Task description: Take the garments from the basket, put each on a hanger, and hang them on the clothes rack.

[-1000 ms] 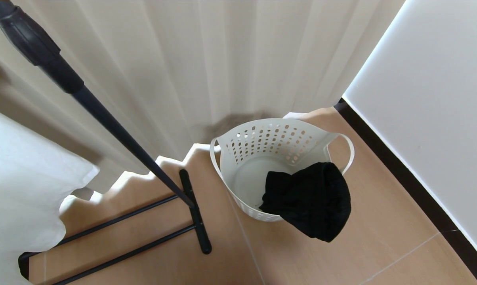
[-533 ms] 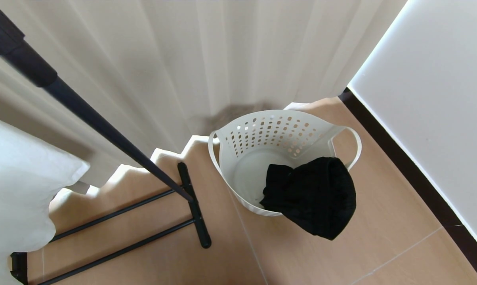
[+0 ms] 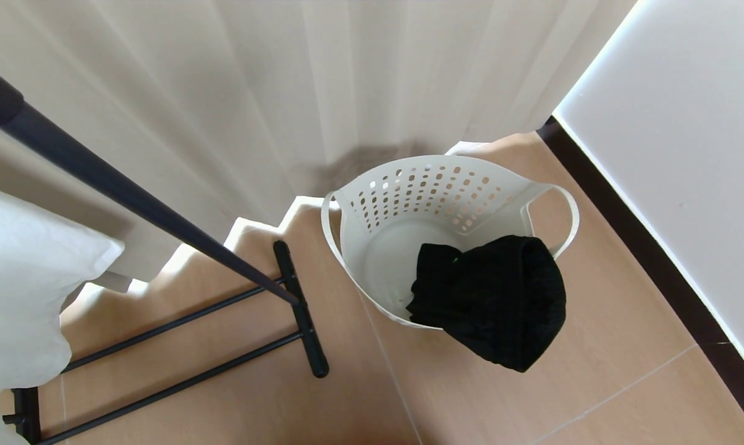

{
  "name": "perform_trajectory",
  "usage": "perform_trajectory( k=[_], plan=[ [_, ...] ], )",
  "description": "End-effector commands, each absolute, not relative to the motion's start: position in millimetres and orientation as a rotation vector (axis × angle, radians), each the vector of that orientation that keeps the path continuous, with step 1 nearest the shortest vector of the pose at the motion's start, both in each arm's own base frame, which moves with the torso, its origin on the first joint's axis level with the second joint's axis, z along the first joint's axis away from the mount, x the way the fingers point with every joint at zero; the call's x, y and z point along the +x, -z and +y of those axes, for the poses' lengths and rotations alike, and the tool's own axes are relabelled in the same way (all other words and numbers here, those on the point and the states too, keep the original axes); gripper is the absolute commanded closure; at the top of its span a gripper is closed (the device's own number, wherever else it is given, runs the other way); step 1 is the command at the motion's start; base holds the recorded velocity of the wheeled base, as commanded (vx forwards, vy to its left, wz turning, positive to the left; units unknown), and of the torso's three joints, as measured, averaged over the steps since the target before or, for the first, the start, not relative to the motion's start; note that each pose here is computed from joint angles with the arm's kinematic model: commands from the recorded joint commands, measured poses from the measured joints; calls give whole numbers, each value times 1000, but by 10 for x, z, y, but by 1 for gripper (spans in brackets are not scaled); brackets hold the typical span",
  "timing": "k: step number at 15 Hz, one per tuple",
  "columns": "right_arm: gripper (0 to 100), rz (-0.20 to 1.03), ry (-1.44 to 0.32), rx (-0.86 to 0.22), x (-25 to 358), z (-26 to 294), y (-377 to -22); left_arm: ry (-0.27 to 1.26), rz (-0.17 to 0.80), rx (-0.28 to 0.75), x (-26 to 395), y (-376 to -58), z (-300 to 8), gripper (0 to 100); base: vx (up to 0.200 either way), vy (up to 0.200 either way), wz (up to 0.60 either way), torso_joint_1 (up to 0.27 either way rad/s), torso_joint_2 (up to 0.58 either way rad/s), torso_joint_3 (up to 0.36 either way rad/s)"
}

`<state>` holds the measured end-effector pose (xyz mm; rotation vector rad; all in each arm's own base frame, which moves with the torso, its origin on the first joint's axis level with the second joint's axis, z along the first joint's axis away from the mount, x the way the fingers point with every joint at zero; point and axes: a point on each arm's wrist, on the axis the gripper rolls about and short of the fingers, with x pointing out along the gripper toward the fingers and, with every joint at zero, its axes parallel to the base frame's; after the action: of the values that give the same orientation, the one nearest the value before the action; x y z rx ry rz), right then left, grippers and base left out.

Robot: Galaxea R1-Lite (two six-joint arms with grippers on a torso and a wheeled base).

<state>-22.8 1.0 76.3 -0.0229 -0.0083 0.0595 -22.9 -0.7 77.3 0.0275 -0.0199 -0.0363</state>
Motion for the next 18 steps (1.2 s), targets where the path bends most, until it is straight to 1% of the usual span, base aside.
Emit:
perform_trajectory(
  k=[1, 2, 3, 5, 6, 7, 8, 9, 11, 12, 13, 14, 15, 18],
  plan=[
    [0, -1, -61, -32, -228, 10, -755, 40, -19, 31, -228, -774, -7, 0, 0, 0, 0, 0, 0, 0],
    [0, 20, -66, -36, -222, 10, -754, 38, -19, 29, -228, -774, -7, 0, 0, 0, 0, 0, 0, 0],
    [0, 66, -69, -34, -194, 7, -761, 38, -19, 31, -228, -774, -7, 0, 0, 0, 0, 0, 0, 0],
    [0, 219, -86, -73, -66, 11, -832, 38, -19, 29, -228, -774, -7, 0, 0, 0, 0, 0, 0, 0],
    [0, 270, -111, -83, 3, 14, -887, 40, -19, 29, -228, -774, -7, 0, 0, 0, 0, 0, 0, 0],
    [0, 335, -185, -88, 175, 34, -1028, 38, -19, 29, -228, -774, -7, 0, 0, 0, 0, 0, 0, 0],
    [0, 372, -237, -98, 301, 61, -1077, 38, -19, 31, -228, -774, -7, 0, 0, 0, 0, 0, 0, 0],
    [0, 394, -293, -135, 450, 105, -1132, 38, -19, 29, -228, -774, -7, 0, 0, 0, 0, 0, 0, 0],
    [0, 435, -377, -283, 646, 177, -1175, 40, -19, 29, -228, -774, -7, 0, 0, 0, 0, 0, 0, 0],
    [0, 447, -433, -474, 831, 228, -1248, 38, -19, 29, -228, -774, -7, 0, 0, 0, 0, 0, 0, 0],
    [0, 447, -466, -561, 941, 263, -1289, 40, -19, 29, -228, -774, -7, 0, 0, 0, 0, 0, 0, 0],
    [0, 427, -523, -644, 1129, 360, -1381, 40, -19, 31, -228, -774, -7, 0, 0, 0, 0, 0, 0, 0],
    [0, 437, -580, -750, 1353, 510, -1415, 38, -19, 33, -228, -774, -7, 0, 0, 0, 0, 0, 0, 0],
    [0, 447, -565, -1040, 1864, 729, -1481, 38, -19, 31, -228, -774, -7, 0, 0, 0, 0, 0, 0, 0]
  ],
)
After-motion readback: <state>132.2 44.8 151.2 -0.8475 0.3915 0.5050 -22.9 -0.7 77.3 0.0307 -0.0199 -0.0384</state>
